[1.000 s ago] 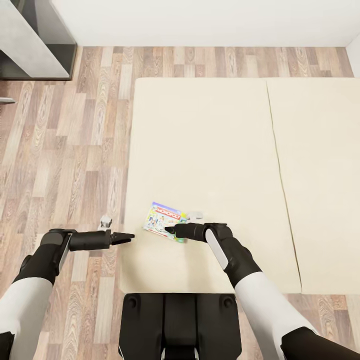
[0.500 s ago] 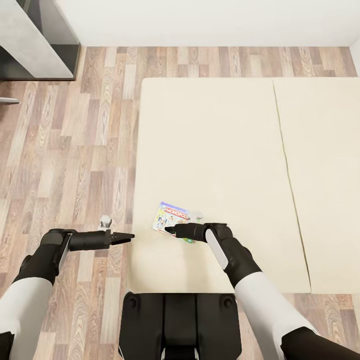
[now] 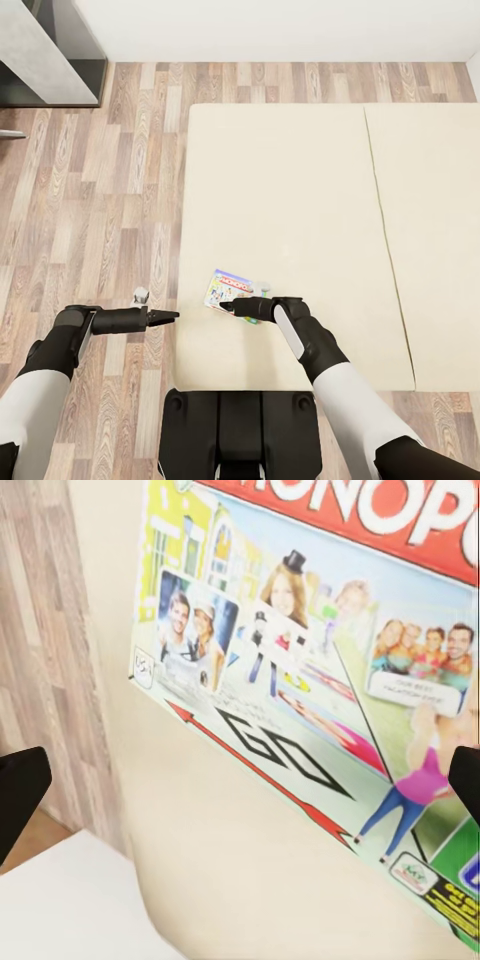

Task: Put all the toys in the child's room - the three board games (two on the bed and one on the table), the two jigsaw puzzles on the table, and the tennis ball on the table - inside the toy box on the table in the child's room.

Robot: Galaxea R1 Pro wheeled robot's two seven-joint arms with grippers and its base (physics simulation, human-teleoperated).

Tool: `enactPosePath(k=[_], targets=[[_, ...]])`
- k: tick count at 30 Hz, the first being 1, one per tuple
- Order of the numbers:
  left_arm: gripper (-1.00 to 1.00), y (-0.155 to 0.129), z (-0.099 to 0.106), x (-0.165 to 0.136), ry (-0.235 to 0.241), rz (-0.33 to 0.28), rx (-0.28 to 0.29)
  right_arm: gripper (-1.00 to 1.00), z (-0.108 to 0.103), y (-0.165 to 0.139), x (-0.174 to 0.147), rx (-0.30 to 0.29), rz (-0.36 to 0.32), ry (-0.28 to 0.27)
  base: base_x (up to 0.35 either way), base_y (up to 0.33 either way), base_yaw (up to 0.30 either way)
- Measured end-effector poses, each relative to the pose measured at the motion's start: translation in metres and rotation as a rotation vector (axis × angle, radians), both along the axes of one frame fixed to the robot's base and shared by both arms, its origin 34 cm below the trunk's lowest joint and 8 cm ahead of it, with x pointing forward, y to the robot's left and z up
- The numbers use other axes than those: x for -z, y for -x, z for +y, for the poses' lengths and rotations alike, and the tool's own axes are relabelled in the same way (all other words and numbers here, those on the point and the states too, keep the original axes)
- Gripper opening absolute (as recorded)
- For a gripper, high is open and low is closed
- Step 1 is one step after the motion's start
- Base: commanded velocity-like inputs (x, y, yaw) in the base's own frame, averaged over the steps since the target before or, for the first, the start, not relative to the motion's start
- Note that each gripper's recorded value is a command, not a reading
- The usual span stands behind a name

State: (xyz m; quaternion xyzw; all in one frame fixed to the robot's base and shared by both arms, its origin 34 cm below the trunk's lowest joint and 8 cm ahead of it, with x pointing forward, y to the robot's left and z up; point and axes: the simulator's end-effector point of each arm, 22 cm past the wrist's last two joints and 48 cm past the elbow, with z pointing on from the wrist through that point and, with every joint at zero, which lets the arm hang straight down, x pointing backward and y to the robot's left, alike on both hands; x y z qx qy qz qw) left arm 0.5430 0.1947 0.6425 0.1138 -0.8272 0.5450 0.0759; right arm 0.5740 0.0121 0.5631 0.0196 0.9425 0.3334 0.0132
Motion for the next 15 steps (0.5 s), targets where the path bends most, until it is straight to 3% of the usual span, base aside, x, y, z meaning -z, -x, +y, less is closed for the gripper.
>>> enactPosePath(k=[9, 15], targets=[[1.00, 0.000, 0.000, 0.000, 0.000, 0.000, 0.000, 1.00, 0.000, -0.006, -0.004, -0.003, -0.015, 0.003, 0.000, 0.000, 0.000], [1.00, 0.000, 0.000, 0.000, 0.001, -0.001, -0.001, 1.00, 0.002, -0.025, -0.027, -0.023, -0.028, -0.013, 0.000, 0.000, 0.000]])
